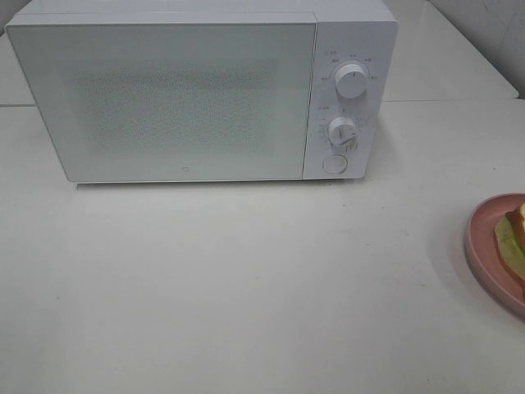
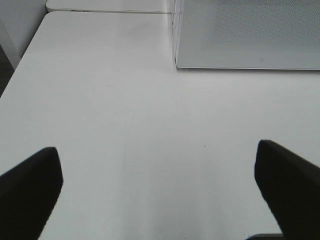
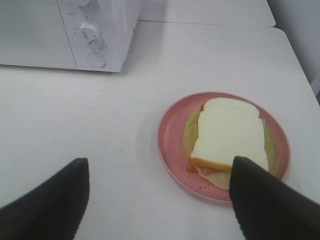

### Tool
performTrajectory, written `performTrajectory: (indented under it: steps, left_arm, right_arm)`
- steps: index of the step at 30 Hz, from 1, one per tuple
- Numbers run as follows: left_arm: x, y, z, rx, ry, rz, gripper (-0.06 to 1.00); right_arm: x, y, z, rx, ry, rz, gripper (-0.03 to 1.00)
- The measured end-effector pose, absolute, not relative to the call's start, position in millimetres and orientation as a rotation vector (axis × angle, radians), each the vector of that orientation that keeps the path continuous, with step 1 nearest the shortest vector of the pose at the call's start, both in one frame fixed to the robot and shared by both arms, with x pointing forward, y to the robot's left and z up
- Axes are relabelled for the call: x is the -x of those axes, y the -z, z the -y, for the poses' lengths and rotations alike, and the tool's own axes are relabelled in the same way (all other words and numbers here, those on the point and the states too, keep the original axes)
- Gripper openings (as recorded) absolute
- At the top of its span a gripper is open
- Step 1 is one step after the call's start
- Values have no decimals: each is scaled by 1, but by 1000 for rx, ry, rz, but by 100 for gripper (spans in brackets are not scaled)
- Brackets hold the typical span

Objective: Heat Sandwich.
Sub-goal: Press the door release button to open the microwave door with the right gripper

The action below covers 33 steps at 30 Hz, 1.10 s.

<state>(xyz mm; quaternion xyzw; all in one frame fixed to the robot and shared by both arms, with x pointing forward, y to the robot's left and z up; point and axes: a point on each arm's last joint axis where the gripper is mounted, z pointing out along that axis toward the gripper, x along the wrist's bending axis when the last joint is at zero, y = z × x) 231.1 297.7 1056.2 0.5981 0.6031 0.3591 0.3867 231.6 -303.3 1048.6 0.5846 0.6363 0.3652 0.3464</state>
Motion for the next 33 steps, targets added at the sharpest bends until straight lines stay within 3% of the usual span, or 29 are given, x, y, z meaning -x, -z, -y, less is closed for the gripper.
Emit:
performTrajectory:
  steps: [33]
  left_arm:
    - [-231, -1056, -298, -1523, -914, -1535, 99]
  right_arm:
    - [-236, -1057, 303, -1490, -980, -1622, 75]
